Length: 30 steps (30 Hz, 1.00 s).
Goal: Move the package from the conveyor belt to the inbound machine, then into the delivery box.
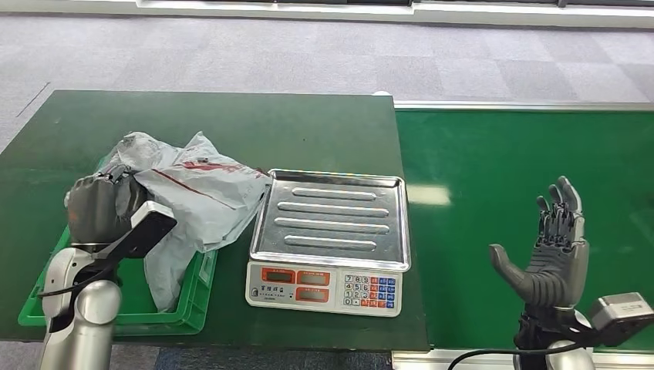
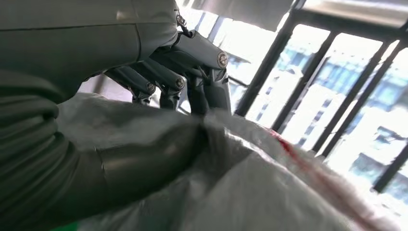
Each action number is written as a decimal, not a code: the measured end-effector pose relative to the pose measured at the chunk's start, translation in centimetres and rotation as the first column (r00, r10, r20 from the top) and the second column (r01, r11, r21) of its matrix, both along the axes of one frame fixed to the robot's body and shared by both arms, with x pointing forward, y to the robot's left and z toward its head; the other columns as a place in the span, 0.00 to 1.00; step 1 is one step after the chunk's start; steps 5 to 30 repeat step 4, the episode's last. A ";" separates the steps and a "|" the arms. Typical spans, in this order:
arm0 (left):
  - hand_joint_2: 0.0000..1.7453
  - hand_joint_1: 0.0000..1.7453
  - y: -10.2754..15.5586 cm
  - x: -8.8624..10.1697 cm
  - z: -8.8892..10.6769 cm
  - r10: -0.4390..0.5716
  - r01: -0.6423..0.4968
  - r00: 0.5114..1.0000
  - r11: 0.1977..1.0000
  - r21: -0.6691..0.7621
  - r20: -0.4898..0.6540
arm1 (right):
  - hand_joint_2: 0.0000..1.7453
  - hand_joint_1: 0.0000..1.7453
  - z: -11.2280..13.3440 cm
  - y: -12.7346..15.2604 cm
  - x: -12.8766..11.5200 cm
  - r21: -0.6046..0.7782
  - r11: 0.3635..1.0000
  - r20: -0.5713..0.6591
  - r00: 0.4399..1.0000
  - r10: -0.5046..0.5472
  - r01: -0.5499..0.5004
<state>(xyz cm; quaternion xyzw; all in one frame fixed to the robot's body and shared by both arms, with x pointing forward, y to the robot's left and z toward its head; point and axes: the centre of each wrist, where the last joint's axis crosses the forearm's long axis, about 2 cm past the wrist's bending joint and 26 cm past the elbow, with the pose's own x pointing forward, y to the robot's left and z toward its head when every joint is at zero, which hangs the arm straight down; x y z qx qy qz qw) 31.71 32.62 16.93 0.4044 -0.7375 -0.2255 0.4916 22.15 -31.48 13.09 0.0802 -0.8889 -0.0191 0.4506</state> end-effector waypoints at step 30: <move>1.00 0.00 1.0 -1.1 -2.4 0.085 -0.083 0.993 0.996 0.032 -0.078 | 1.00 0.00 -0.1 0.0 -0.2 -0.011 1.000 -0.012 1.000 -0.011 0.011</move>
